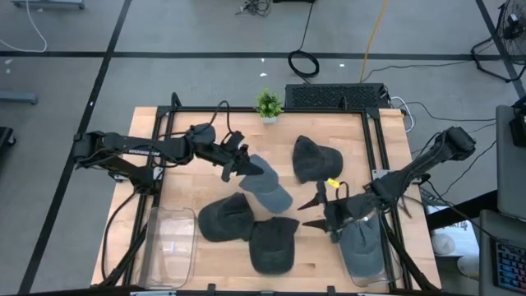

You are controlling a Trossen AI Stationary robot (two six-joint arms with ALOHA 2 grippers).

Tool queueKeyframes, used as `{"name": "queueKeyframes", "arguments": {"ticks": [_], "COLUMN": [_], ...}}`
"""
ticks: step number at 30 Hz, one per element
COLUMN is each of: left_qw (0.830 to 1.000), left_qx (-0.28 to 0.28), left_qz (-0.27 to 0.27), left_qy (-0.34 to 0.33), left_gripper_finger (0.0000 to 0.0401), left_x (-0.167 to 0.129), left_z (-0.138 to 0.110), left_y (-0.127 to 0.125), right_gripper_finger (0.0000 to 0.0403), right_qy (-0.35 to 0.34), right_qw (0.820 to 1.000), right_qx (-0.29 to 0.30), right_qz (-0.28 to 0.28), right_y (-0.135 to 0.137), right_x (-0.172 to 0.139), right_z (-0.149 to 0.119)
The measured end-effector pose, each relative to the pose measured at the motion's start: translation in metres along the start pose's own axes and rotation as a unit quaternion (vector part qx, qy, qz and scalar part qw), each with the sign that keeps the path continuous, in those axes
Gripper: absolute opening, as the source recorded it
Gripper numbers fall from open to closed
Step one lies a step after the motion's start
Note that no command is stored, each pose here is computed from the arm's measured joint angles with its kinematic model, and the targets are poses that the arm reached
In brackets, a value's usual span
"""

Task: Pick & Place hat
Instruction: Put the gray cap into the right transparent bin

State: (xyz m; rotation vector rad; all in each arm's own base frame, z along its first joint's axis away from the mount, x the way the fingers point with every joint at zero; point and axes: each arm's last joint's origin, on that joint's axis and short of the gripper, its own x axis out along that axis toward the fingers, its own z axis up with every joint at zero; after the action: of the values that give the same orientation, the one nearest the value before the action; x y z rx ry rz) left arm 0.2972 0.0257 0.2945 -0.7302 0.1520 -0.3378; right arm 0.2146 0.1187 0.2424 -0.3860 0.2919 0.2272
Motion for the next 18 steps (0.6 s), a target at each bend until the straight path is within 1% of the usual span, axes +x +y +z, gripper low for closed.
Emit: {"name": "queueKeyframes", "arguments": {"ticks": [2,4,6,8,11,13,15,16,18], "left_qw": [1.000,1.000,1.000,0.999,0.999,0.998,0.998,0.998,0.998], "left_qx": [0.004,0.007,0.016,0.026,0.036,0.044,0.051,0.053,0.057], "left_qz": [0.003,0.008,0.007,0.004,-0.003,-0.015,-0.016,-0.014,-0.010], "left_qy": [-0.006,-0.013,-0.022,-0.028,-0.033,-0.039,-0.036,-0.029,-0.018], "left_gripper_finger": [0.0002,0.0002,0.0001,0.0001,0.0001,0.0001,0.0001,0.0001,0.0001], "left_x": [-0.001,-0.001,0.000,0.000,0.002,0.003,0.003,0.005,0.007], "left_z": [0.003,0.006,0.011,0.016,0.023,0.030,0.035,0.037,0.037], "left_y": [0.000,0.000,-0.002,-0.004,-0.010,-0.017,-0.022,-0.024,-0.028], "right_gripper_finger": [0.0215,0.0215,0.0215,0.0215,0.0215,0.0215,0.0215,0.0215,0.0215], "right_qy": [0.018,0.023,0.033,0.050,0.084,0.093,0.090,0.091,0.103], "right_qw": [0.998,0.992,0.980,0.968,0.954,0.952,0.950,0.948,0.937], "right_qx": [-0.050,-0.093,-0.131,-0.160,-0.195,-0.208,-0.212,-0.215,-0.228], "right_qz": [-0.032,-0.086,-0.143,-0.186,-0.210,-0.207,-0.209,-0.217,-0.245], "right_y": [0.004,0.005,0.005,0.006,0.008,0.011,0.012,0.011,0.011], "right_x": [0.010,0.020,0.027,0.032,0.039,0.042,0.045,0.045,0.045], "right_z": [-0.005,-0.007,-0.008,-0.010,-0.017,-0.021,-0.021,-0.021,-0.020]}}
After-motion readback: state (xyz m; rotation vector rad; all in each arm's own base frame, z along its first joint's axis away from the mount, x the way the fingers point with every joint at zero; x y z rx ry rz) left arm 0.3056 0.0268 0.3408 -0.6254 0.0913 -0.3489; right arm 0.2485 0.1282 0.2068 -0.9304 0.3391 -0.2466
